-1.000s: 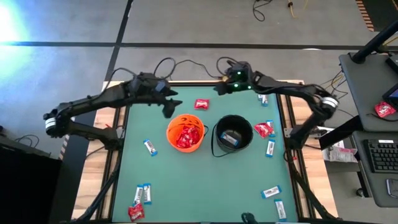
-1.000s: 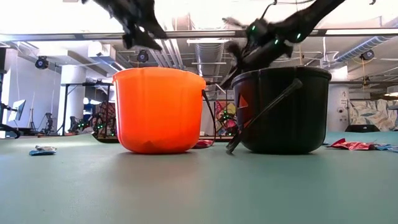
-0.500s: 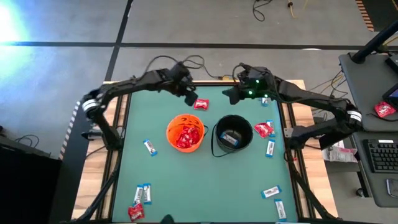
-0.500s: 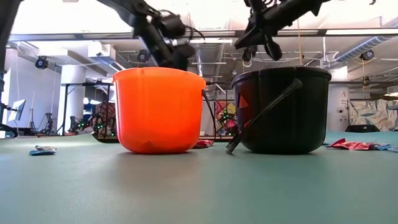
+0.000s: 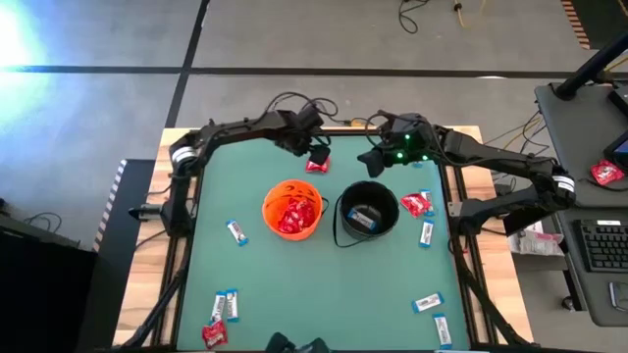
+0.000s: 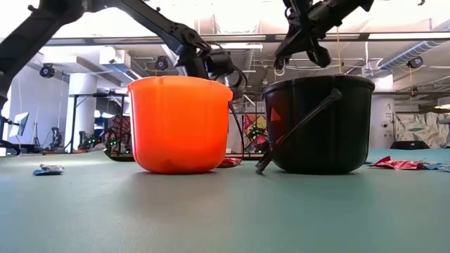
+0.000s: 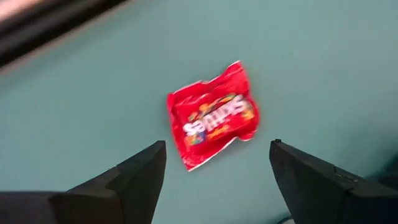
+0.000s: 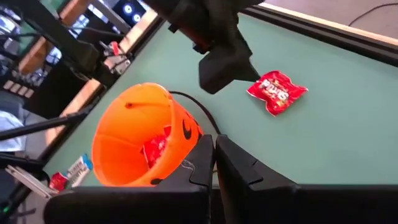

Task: Sort candy by brand, put in halloween buckets
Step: Put the red candy into the orange bucket

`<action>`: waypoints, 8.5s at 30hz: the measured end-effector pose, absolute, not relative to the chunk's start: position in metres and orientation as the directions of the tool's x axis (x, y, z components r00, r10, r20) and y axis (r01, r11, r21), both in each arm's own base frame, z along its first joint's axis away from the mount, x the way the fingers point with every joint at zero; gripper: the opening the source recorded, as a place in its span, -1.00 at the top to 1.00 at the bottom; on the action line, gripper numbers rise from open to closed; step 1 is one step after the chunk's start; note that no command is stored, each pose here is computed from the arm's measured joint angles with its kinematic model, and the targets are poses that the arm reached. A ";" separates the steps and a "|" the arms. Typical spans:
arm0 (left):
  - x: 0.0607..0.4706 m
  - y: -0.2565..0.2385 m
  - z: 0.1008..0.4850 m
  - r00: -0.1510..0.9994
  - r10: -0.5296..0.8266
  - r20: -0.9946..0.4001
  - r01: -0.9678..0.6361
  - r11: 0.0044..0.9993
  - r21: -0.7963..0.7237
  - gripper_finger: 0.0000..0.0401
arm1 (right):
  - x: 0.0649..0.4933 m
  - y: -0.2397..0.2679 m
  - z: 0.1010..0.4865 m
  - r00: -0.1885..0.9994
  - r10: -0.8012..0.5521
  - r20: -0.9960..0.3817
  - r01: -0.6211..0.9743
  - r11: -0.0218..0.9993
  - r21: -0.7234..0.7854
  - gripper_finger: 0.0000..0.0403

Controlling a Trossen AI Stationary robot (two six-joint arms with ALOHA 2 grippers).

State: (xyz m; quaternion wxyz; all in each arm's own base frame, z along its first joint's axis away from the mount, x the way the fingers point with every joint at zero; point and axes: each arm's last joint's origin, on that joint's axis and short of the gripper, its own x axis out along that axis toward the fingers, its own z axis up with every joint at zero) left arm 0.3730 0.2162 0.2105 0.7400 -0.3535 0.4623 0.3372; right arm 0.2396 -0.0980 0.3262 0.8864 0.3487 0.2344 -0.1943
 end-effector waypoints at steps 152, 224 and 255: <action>0.263 -0.075 0.353 0.606 0.352 -0.713 -0.427 0.901 0.083 -0.43 | 0.139 -0.022 0.133 0.061 -0.162 -0.985 0.552 -0.817 0.168 0.95; 0.304 -0.258 0.144 0.508 0.073 -0.858 -0.100 0.995 0.025 -0.43 | 0.308 0.199 0.181 0.489 -0.509 -0.708 0.420 0.849 -0.320 0.95; 0.360 -0.220 0.132 0.650 0.117 -0.751 -0.037 0.992 0.122 -0.43 | 0.346 0.228 0.113 0.581 -0.180 -0.794 0.118 0.984 -0.137 0.95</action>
